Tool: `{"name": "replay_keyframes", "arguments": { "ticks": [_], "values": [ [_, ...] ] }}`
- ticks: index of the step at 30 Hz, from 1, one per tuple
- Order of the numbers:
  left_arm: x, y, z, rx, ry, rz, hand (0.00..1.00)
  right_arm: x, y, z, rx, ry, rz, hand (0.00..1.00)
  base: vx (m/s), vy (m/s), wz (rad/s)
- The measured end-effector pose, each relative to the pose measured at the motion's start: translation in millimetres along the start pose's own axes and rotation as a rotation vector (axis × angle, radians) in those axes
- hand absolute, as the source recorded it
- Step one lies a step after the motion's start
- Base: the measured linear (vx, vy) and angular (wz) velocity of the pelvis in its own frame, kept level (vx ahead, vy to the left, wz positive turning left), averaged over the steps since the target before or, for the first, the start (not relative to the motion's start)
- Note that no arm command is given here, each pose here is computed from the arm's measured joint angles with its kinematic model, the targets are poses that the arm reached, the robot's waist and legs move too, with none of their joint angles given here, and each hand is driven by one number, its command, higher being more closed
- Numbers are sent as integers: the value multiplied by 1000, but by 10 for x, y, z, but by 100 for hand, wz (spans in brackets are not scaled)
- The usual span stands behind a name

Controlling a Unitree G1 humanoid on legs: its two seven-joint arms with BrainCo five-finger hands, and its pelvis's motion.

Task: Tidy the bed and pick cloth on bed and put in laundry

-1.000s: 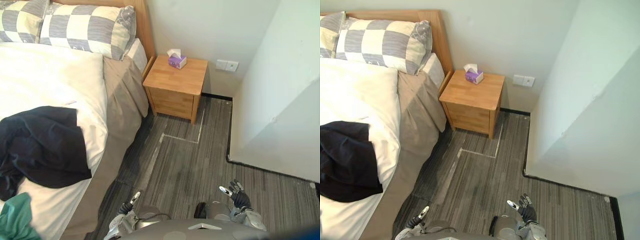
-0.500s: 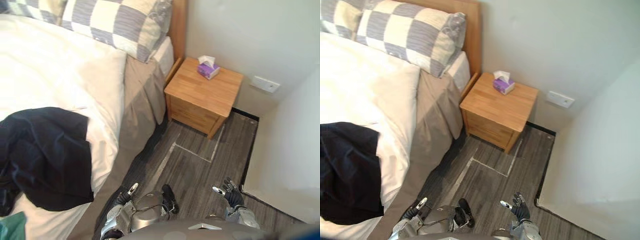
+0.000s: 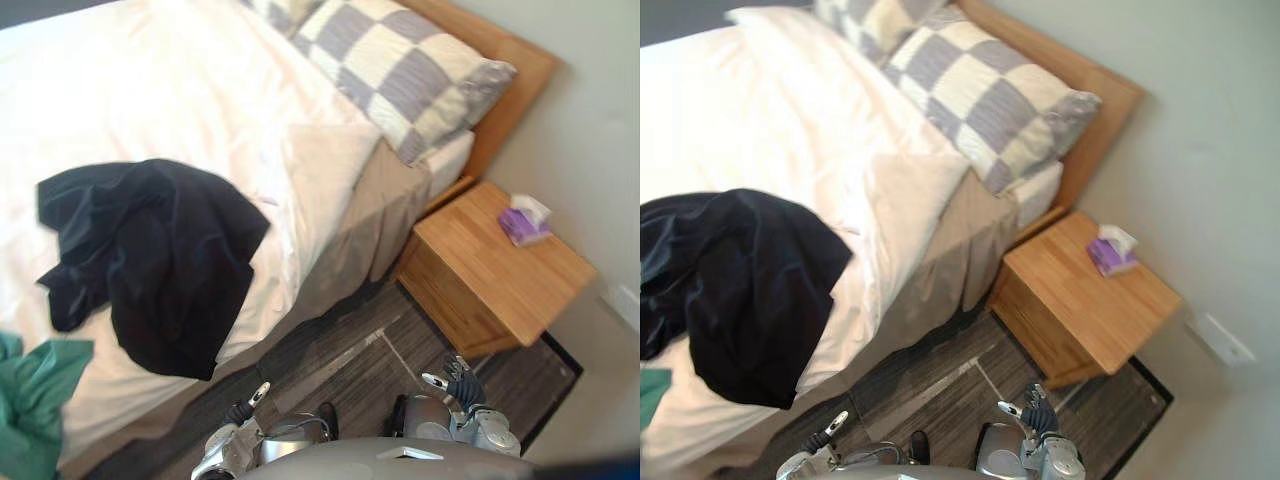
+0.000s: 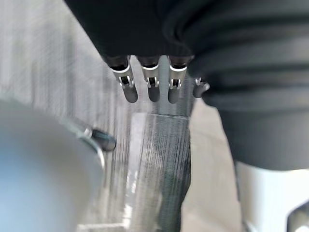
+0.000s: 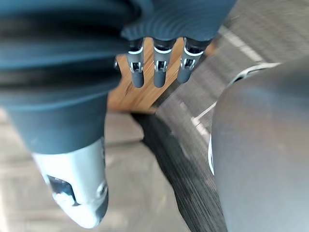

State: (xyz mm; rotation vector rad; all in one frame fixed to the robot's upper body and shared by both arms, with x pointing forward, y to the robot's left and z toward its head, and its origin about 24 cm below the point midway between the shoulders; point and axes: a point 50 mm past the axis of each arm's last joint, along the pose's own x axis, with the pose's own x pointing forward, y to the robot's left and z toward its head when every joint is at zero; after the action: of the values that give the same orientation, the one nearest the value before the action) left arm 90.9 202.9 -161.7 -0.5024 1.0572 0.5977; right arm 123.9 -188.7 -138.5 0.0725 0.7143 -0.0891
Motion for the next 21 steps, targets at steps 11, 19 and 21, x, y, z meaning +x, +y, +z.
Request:
{"name": "replay_keyframes", "arguments": {
  "ticks": [11, 19, 21],
  "values": [
    [-34, -7, -152, -28, 14, 29, 0, -15, 178, 22, -31, -47, 67, 0, 204, -277, 93],
    [-38, 20, -67, 53, -35, 63, 0, -32, 151, -93, 144, 41, 40, 0, -65, -34, 8],
    [-33, -10, -52, 97, -39, 56, 0, -85, 55, -161, 191, 56, -9, 0, -160, 70, 47]
  ]
}}
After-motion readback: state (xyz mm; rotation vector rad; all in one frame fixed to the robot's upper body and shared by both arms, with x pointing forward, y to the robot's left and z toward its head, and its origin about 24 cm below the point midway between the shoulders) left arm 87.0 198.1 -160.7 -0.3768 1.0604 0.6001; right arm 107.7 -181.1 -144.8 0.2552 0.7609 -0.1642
